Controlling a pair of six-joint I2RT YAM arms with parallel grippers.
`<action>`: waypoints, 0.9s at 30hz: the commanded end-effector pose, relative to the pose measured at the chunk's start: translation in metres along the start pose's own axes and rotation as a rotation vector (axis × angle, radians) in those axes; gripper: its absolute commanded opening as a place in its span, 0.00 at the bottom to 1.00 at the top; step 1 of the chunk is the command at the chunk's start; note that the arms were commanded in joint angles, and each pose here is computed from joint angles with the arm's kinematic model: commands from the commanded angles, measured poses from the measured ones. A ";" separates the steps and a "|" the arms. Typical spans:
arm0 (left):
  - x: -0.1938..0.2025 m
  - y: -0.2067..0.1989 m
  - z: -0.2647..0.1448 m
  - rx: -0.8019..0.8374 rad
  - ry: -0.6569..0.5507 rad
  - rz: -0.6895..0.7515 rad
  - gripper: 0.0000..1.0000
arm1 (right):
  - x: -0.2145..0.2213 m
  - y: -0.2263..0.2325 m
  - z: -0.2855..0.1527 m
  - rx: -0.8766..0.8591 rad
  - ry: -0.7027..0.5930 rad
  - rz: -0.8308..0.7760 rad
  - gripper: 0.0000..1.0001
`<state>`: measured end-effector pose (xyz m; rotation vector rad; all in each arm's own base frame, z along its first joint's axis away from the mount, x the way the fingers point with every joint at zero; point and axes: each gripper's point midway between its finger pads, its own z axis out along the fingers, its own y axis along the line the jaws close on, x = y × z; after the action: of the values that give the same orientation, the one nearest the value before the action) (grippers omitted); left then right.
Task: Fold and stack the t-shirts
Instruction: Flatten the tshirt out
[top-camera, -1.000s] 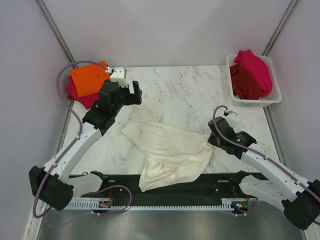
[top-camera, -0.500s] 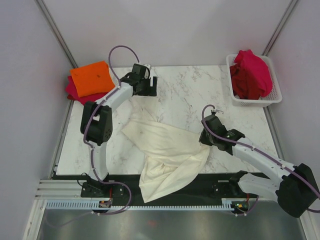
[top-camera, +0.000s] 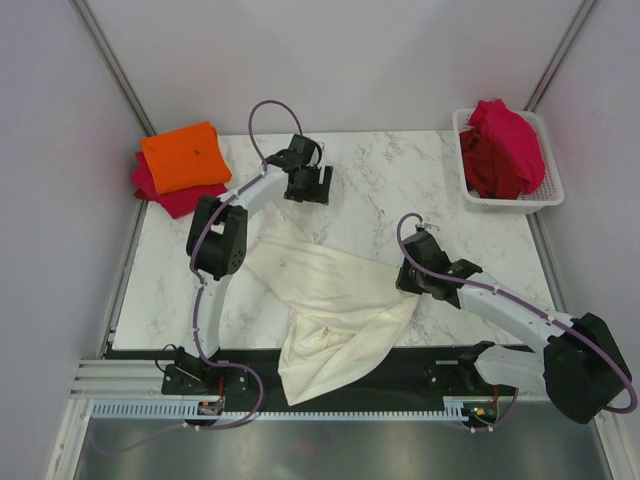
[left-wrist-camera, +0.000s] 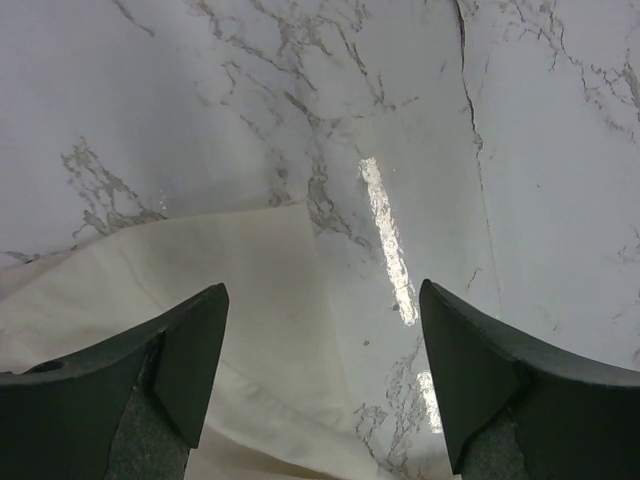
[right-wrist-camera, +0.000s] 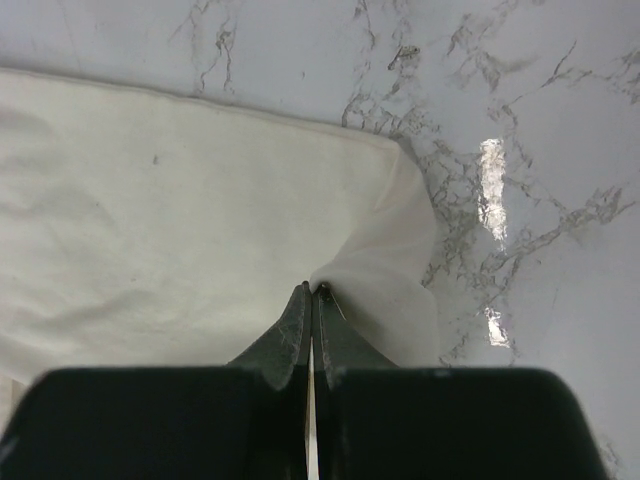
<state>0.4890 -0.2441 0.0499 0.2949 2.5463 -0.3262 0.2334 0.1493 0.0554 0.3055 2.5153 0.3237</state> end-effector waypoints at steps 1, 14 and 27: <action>0.000 0.005 0.010 -0.054 0.019 0.043 0.82 | -0.006 0.001 0.002 -0.027 -0.018 -0.007 0.00; -0.024 0.014 -0.005 -0.198 -0.002 0.088 0.02 | -0.021 -0.010 -0.001 -0.036 -0.030 0.016 0.00; -0.154 0.094 -0.347 -0.327 -0.627 -0.099 0.02 | -0.242 -0.011 -0.160 -0.001 -0.570 0.099 0.00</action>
<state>0.5122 -0.1283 0.2772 0.0505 2.2101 -0.0472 0.3381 0.0757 0.2470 0.4466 2.0813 0.3329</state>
